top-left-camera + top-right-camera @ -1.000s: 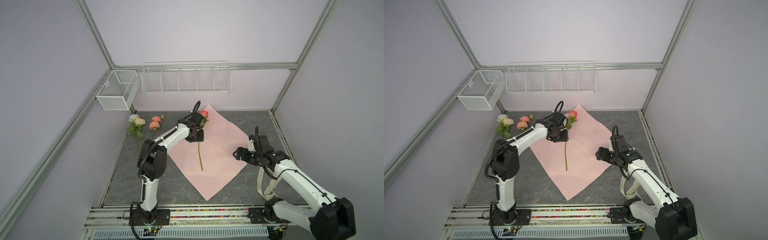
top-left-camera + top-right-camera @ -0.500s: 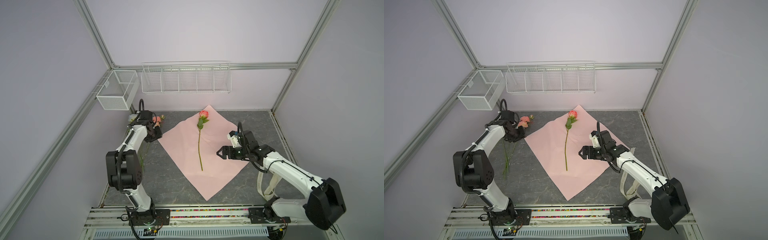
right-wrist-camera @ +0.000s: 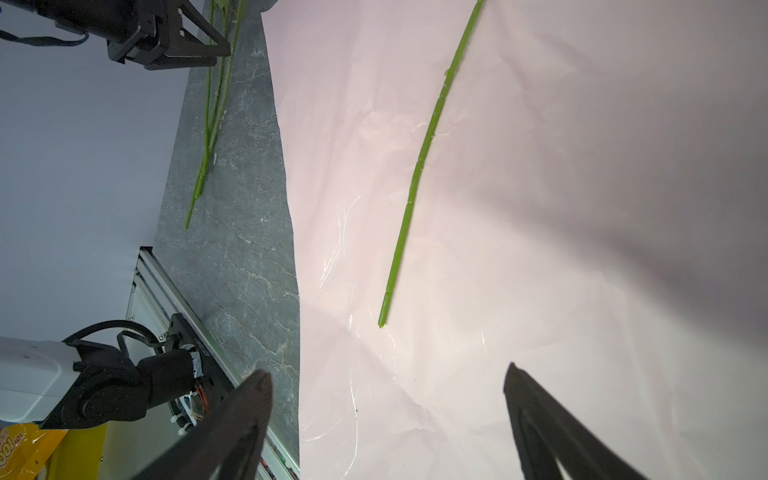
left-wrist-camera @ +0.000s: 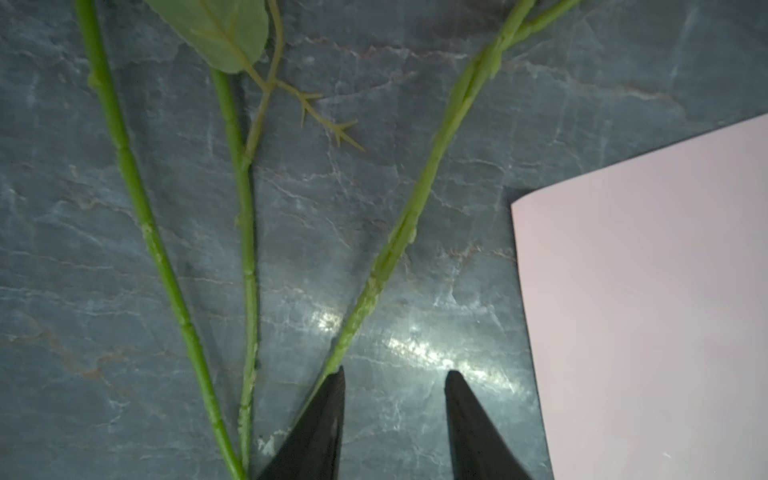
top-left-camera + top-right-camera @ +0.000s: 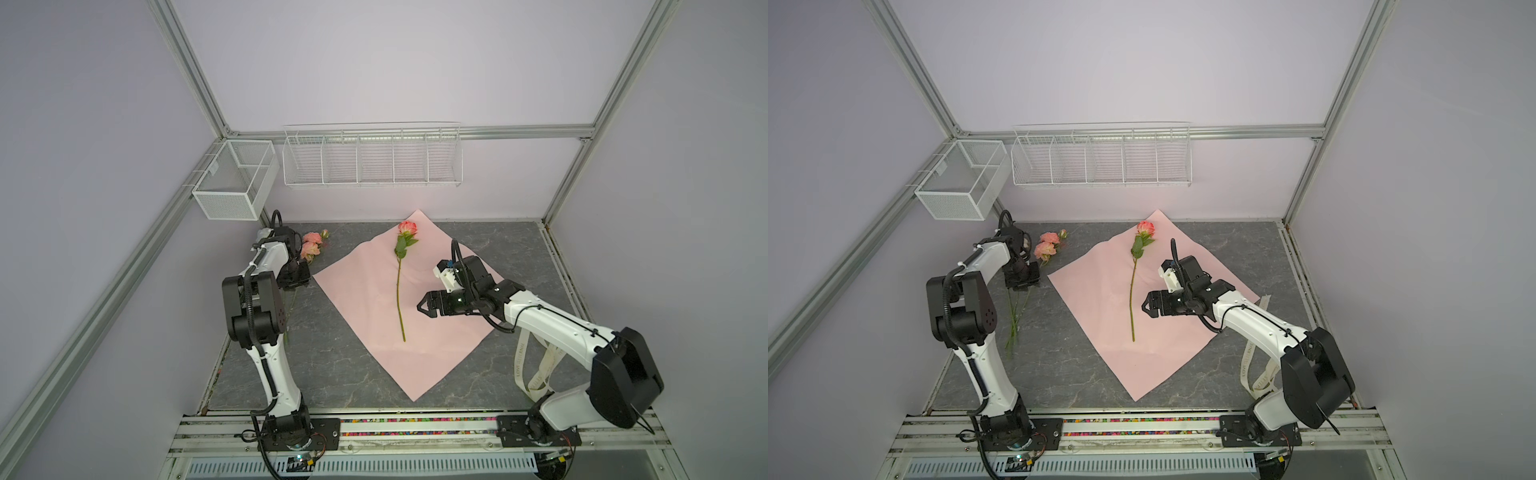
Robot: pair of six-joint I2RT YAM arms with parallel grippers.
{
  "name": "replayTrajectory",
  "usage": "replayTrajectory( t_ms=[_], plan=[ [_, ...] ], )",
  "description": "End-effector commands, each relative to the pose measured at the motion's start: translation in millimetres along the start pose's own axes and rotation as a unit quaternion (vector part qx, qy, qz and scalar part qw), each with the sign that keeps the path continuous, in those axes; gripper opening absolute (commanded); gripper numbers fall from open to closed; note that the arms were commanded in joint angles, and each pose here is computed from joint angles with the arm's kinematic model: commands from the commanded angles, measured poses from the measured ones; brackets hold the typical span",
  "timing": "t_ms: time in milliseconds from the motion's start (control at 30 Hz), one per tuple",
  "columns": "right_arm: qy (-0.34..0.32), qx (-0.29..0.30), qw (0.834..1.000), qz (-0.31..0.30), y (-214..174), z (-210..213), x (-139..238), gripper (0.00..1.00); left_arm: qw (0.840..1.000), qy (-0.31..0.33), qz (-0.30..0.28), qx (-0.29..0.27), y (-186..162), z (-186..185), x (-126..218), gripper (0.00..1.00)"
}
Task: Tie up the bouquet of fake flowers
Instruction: 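Move the left gripper back to the roses and grasp another stem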
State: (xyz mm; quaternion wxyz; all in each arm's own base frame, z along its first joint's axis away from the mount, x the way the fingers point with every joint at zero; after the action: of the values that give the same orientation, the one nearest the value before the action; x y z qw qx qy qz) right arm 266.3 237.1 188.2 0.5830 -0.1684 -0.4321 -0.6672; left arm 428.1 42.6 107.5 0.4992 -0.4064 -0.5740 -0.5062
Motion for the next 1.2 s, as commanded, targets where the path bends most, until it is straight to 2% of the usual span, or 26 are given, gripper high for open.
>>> replayTrajectory(
  t_ms=[0,200,433,667,800,933,1067,1167],
  plan=[
    [0.005,0.012,1.000,0.007,2.0,4.4,-3.0,0.90,0.999,0.020,0.015,-0.029,8.3,3.6,-1.7,0.42],
    [0.003,0.008,1.000,0.015,2.2,2.7,-9.8,0.90,0.999,0.025,0.016,-0.044,16.9,4.7,-7.5,0.45],
    [-0.005,0.012,1.000,0.004,4.8,3.0,-4.5,0.90,0.997,0.000,0.050,-0.065,17.8,-1.3,-20.3,0.36],
    [-0.015,0.012,1.000,0.003,2.4,0.2,-2.6,0.90,0.994,-0.008,0.071,-0.085,13.1,-2.3,-26.3,0.34],
    [-0.020,0.013,1.000,0.003,0.2,-1.1,-0.5,0.90,0.992,-0.017,0.087,-0.088,8.0,-4.4,-29.7,0.20],
    [-0.028,0.015,1.000,-0.001,-0.9,-3.1,2.6,0.90,0.991,-0.044,0.085,-0.094,4.2,-9.6,-22.7,0.09],
    [-0.030,0.016,0.999,-0.007,-2.6,-2.9,7.5,0.90,0.989,-0.066,0.077,-0.106,0.5,-14.8,-10.0,0.03],
    [-0.033,0.017,0.999,-0.011,-4.2,-3.7,11.3,0.91,0.989,-0.077,0.067,-0.110,-3.8,-19.8,1.4,0.02]
  ],
)
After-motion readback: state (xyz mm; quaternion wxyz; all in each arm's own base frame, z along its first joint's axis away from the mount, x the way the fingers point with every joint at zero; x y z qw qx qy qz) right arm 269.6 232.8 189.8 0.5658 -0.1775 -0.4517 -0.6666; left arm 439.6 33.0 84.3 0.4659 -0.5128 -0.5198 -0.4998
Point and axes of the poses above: each gripper's point midway between its finger pads, its own x axis back along the fingers, its own z axis along the line the jaws close on, y = z × x, the point moved 6 cm from there along x, back along the fingers, and after that the axes turned 6 degrees about -x, right-handed, at the moved point
